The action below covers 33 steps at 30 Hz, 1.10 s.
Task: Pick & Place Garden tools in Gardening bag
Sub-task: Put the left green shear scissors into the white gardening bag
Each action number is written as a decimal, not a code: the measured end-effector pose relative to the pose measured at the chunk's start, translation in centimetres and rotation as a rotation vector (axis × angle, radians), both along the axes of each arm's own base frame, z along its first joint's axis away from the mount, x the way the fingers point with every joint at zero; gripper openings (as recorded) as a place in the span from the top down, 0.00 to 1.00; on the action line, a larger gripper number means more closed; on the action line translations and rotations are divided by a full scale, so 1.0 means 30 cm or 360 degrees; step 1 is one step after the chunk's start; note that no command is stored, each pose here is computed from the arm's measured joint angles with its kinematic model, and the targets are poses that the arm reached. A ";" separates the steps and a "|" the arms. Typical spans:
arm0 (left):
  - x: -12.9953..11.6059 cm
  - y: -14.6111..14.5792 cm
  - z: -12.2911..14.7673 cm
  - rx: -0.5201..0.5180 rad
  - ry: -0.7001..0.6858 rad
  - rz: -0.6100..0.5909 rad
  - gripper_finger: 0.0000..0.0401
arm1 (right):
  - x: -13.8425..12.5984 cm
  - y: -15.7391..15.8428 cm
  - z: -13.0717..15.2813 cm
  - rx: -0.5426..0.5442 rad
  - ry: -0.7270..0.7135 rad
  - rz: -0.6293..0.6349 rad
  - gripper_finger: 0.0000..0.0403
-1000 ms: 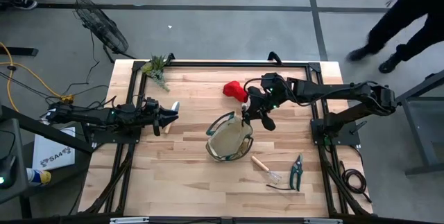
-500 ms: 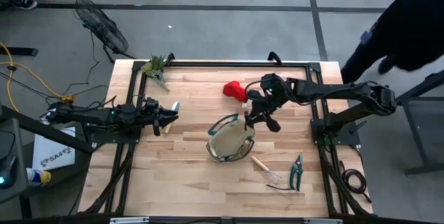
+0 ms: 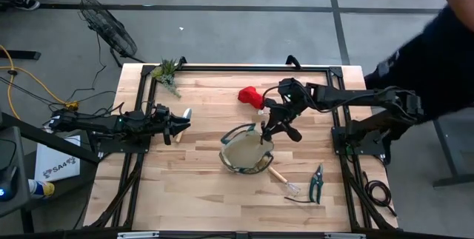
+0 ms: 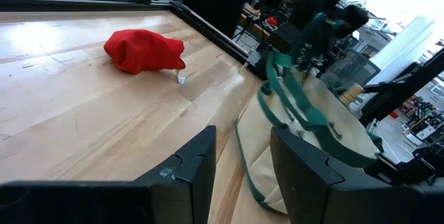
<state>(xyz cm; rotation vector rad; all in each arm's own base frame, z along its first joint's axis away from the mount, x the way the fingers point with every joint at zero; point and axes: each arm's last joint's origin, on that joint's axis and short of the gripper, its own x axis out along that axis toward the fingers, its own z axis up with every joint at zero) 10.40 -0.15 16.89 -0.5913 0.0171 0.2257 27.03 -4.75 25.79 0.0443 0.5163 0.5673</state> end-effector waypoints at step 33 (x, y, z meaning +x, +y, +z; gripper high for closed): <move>0.000 0.000 0.000 0.0001 0.0001 0.0005 0.67 | 0.017 0.001 -0.004 -0.0145 -0.0154 0.0115 0.90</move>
